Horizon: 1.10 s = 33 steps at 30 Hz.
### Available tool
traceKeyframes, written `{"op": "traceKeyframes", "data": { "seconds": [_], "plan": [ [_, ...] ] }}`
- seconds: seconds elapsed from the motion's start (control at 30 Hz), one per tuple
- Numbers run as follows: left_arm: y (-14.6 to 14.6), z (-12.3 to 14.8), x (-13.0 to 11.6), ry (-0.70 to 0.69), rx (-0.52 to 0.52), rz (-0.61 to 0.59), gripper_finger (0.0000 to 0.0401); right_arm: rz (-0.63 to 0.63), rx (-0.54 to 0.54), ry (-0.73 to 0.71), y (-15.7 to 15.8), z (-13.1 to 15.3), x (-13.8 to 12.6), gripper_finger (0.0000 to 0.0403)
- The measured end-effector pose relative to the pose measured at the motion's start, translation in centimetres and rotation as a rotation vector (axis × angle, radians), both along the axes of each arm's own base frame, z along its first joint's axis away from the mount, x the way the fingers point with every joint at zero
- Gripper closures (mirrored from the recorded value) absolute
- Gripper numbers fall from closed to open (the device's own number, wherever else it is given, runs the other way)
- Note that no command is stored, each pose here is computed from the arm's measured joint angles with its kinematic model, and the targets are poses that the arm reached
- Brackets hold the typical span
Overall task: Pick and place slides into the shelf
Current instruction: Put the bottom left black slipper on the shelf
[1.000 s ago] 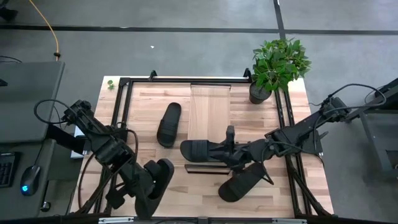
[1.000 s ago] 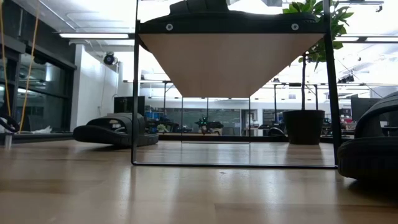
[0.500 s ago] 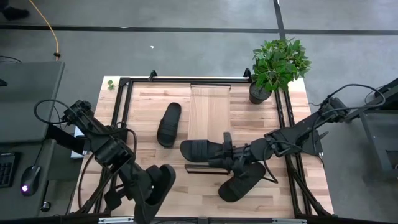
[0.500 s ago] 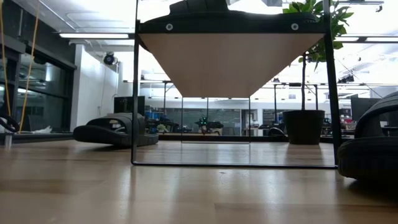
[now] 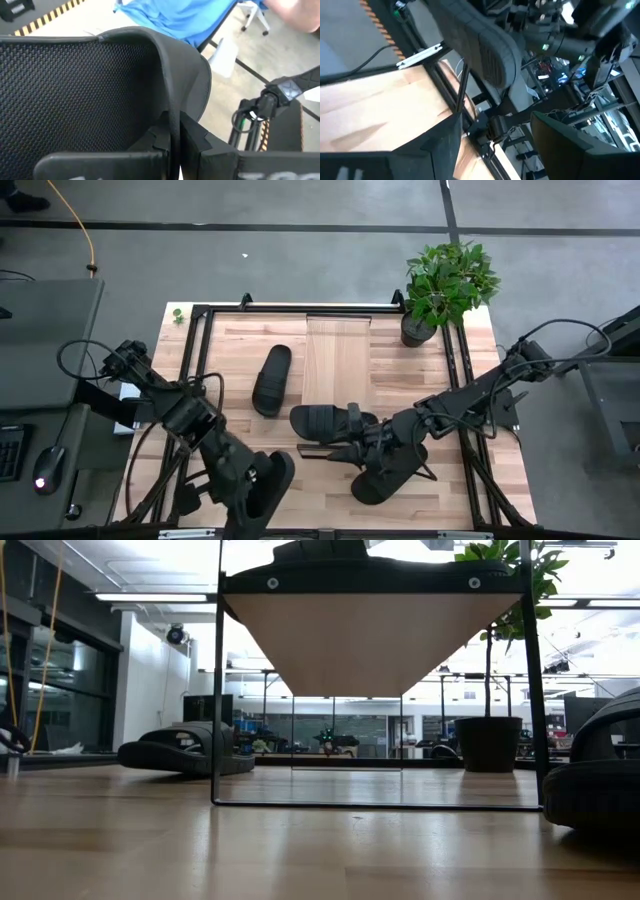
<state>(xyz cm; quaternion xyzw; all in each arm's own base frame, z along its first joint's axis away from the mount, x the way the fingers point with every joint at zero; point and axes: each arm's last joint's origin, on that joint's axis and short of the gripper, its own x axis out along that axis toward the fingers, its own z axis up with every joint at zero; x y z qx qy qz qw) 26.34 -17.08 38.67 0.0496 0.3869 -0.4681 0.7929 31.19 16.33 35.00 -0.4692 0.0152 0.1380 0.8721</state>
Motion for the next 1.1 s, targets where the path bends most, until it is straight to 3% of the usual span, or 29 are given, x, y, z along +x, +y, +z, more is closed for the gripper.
{"op": "traceKeyframes", "data": {
  "seconds": [0.23, 0.4, 0.8, 1.1],
  "plan": [
    [0.8, -0.5, 1.7, -0.005, -0.073, -0.060, 0.0396, 0.018, -0.021, -0.005, 0.7, 0.5, 1.2, 0.0173],
    [0.5, -1.5, 2.4, 0.009, -0.071, -0.107, 0.0396, 0.057, -0.012, -0.001, 0.9, 0.8, 1.7, 0.0174],
    [0.4, -1.5, 2.6, -0.039, -0.075, -0.159, 0.0396, 0.111, -0.021, 0.033, 2.3, -0.7, 4.6, 0.0174],
    [0.3, -1.5, 2.5, -0.034, -0.088, -0.172, 0.0396, 0.114, -0.031, 0.014, 2.5, -0.1, 5.9, 0.0174]
  ]
}}
